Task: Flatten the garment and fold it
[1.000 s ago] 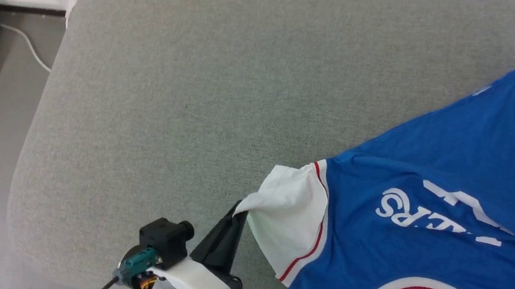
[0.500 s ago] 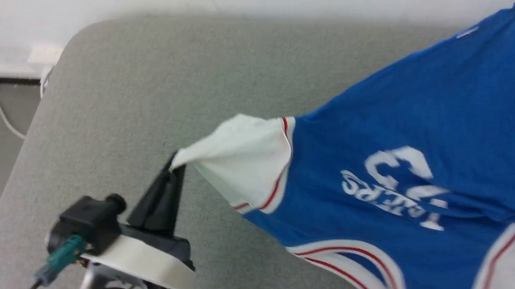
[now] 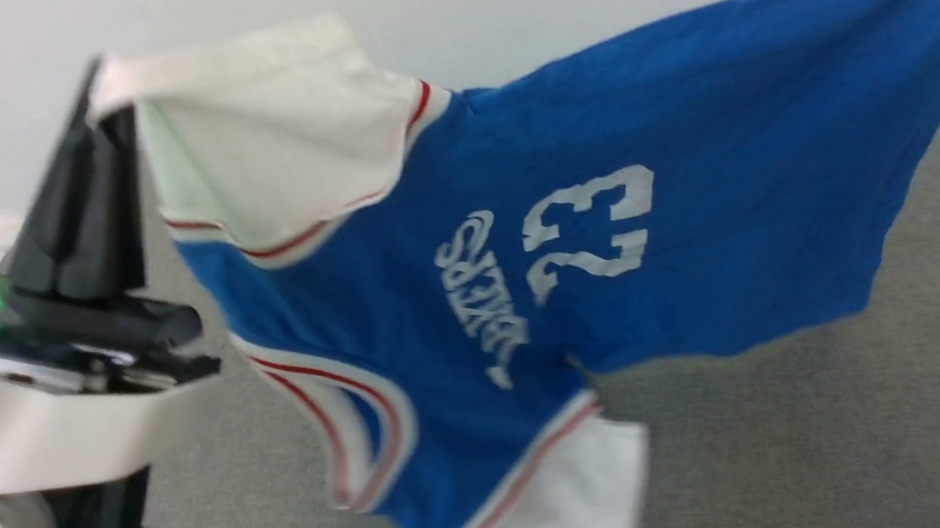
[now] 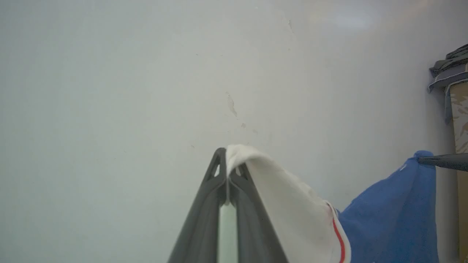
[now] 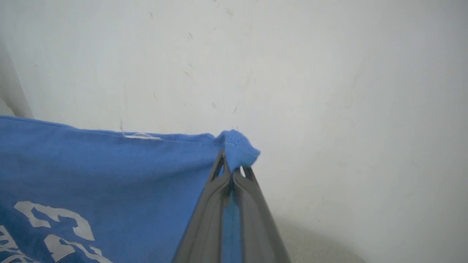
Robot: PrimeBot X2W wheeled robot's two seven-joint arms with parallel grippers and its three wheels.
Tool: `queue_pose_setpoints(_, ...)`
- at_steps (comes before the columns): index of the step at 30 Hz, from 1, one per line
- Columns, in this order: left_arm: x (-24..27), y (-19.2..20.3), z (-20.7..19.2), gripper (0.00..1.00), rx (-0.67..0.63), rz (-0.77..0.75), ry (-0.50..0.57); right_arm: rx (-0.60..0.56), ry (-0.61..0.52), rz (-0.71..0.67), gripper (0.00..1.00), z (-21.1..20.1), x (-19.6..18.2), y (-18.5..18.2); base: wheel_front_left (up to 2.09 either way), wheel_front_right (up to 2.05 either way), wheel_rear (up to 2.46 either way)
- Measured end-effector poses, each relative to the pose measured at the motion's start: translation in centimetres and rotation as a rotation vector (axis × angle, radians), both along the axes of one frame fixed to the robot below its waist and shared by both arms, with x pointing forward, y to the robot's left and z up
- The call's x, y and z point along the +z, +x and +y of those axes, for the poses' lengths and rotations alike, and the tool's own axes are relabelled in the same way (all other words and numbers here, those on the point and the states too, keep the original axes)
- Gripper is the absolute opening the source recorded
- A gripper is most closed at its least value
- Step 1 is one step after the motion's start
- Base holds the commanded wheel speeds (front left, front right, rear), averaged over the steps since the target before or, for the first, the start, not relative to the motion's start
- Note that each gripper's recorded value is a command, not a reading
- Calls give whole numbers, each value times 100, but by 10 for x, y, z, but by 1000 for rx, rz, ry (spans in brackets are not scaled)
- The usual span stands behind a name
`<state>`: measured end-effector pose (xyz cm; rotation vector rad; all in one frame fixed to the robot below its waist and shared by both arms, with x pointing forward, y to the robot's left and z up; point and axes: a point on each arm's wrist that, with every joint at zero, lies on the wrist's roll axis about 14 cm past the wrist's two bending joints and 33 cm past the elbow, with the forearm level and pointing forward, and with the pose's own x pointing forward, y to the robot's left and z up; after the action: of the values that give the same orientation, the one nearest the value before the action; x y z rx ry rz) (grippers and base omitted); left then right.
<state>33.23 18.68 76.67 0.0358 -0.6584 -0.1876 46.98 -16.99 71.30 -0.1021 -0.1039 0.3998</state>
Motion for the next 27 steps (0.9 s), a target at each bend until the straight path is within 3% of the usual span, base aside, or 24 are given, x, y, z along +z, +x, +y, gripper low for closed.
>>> queue_pose_setpoints(7,67,-9,-19,0,-56,-208,58,-29,58,-130,0,-20,47,-31,0,0,0)
queue_pose_setpoints(12,99,5,-22,0,-61,-274,87,-50,75,-189,0,-30,71,-30,0,0,0)
queue_pose_setpoints(19,116,66,-15,0,-34,-254,137,-37,50,-215,0,-22,80,4,0,0,0)
queue_pose_setpoints(27,118,159,-1,0,12,-192,146,-56,-4,-254,0,-17,76,75,0,0,0)
